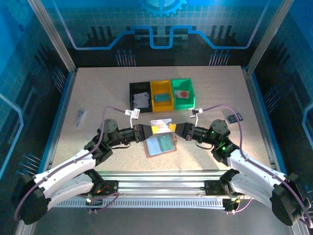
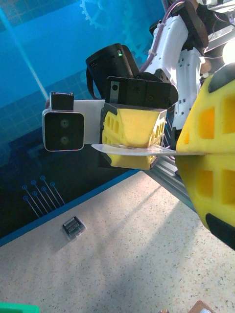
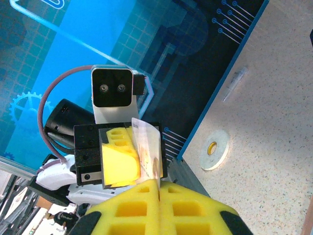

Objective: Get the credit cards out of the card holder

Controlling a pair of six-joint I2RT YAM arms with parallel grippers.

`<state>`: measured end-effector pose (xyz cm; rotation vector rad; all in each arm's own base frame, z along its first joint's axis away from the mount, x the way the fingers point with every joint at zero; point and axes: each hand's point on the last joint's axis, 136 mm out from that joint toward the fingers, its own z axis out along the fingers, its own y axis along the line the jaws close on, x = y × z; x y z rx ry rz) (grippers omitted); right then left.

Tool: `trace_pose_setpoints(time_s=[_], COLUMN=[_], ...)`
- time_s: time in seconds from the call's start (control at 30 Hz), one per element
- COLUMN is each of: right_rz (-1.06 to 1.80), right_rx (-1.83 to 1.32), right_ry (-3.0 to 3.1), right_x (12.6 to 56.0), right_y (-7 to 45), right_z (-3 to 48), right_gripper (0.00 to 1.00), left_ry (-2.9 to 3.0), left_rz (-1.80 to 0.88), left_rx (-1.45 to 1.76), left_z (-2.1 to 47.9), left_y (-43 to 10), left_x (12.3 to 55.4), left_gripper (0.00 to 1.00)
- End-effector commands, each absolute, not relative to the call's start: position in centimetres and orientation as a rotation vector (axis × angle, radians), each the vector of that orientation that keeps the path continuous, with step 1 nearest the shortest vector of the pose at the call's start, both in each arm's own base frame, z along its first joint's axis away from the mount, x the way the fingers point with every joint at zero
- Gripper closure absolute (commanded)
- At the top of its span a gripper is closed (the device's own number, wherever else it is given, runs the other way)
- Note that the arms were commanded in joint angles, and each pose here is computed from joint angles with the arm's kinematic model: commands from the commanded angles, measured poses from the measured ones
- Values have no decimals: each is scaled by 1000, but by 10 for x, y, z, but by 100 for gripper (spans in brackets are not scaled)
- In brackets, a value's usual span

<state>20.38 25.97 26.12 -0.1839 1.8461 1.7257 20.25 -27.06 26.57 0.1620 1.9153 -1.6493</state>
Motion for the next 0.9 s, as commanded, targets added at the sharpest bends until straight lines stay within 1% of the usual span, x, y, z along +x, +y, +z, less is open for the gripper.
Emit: trace_pose_setpoints(time_s=[0.0, 0.07, 0.13, 0.17, 0.23, 0.27, 0.33, 0.47, 0.53, 0.6, 0.7, 0.73, 0.87], right_rz=[1719, 1698, 1654, 1624, 1540, 1493, 1389, 1182, 1108, 1029, 842, 790, 608], right_rx=[-197, -200, -202, -197, -183, -181, -172, -180, -195, -204, -181, -176, -161], right_ry=[1865, 1876, 1895, 1904, 1942, 1966, 2008, 2072, 2084, 2104, 2177, 2173, 2212], right_x=[200, 200, 202, 203, 206, 207, 209, 209, 208, 207, 208, 208, 209], right_y=[261, 259, 254, 250, 241, 236, 223, 202, 194, 185, 162, 155, 132], right_z=[256, 255, 254, 253, 251, 249, 246, 252, 259, 267, 267, 274, 272], right_gripper=[93, 86, 77, 71, 57, 52, 38, 18, 10, 0, 0, 0, 0], left_ry=[1847, 1856, 1886, 1898, 1915, 1921, 1942, 1969, 1983, 2002, 2024, 2032, 2052], left_rz=[-1633, -1603, -1547, -1525, -1482, -1461, -1409, -1323, -1256, -1181, -1148, -1137, -1120], left_rx=[193, 195, 181, 174, 154, 143, 123, 73, 15, -71, -178, -201, -258], left_z=[281, 280, 276, 274, 272, 271, 268, 259, 251, 241, 233, 231, 222], left_y=[-270, -268, -264, -262, -255, -251, -243, -225, -211, -193, -171, -166, -158], left_x=[206, 208, 215, 218, 227, 231, 241, 263, 278, 298, 324, 331, 356], left_gripper=[100, 100, 100, 100, 100, 100, 100, 100, 100, 100, 100, 100, 100])
